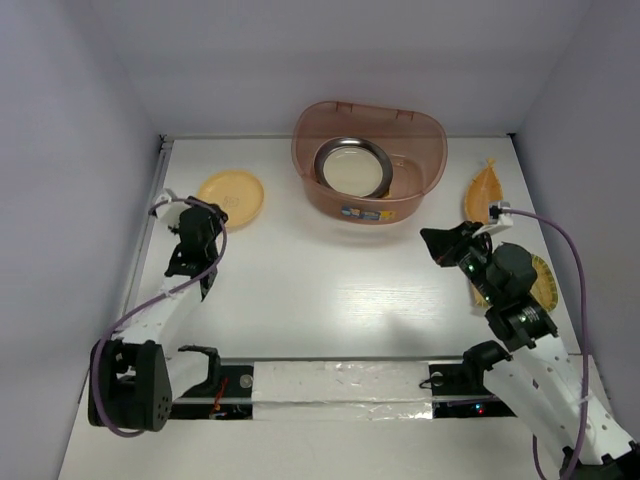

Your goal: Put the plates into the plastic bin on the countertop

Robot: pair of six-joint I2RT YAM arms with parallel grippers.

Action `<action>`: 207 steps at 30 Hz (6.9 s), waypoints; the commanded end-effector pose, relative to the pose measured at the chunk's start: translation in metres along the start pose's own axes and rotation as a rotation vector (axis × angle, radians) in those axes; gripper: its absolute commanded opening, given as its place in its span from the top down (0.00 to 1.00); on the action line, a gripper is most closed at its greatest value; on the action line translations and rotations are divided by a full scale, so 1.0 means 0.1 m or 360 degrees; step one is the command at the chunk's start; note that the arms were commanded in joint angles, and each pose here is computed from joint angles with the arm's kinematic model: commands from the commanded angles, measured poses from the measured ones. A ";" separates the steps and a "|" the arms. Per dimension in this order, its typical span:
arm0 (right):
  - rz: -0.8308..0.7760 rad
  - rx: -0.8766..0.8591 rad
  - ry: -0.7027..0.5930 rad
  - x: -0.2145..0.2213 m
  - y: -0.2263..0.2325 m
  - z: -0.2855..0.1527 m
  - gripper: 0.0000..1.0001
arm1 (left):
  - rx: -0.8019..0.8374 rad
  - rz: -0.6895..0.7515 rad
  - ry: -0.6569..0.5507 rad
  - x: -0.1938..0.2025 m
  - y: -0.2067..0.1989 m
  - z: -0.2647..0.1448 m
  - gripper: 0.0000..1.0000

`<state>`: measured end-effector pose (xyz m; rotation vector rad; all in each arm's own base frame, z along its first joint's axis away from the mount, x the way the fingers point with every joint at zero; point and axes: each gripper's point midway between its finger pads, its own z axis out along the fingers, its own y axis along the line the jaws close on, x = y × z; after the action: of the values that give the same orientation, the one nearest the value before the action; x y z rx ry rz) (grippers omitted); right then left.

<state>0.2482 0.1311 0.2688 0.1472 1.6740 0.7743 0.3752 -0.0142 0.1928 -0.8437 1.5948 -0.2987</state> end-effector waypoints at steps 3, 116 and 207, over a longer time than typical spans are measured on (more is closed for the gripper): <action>-0.0025 -0.0196 0.0030 0.04 0.21 0.12 0.73 | -0.0185 -0.0159 0.0094 0.16 0.44 0.15 0.45; 0.0065 0.1217 -0.0064 -0.73 -2.01 0.44 0.99 | 0.1310 0.0465 0.0743 1.57 -1.79 -2.33 1.00; 0.0036 0.0209 0.0951 0.33 -0.24 2.57 1.00 | 0.1154 0.0458 0.0494 1.26 -1.10 -2.24 0.66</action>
<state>0.4737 0.2085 0.1756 0.1340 2.3933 0.7069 0.2015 -0.2340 0.2128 0.0256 1.7095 -0.7610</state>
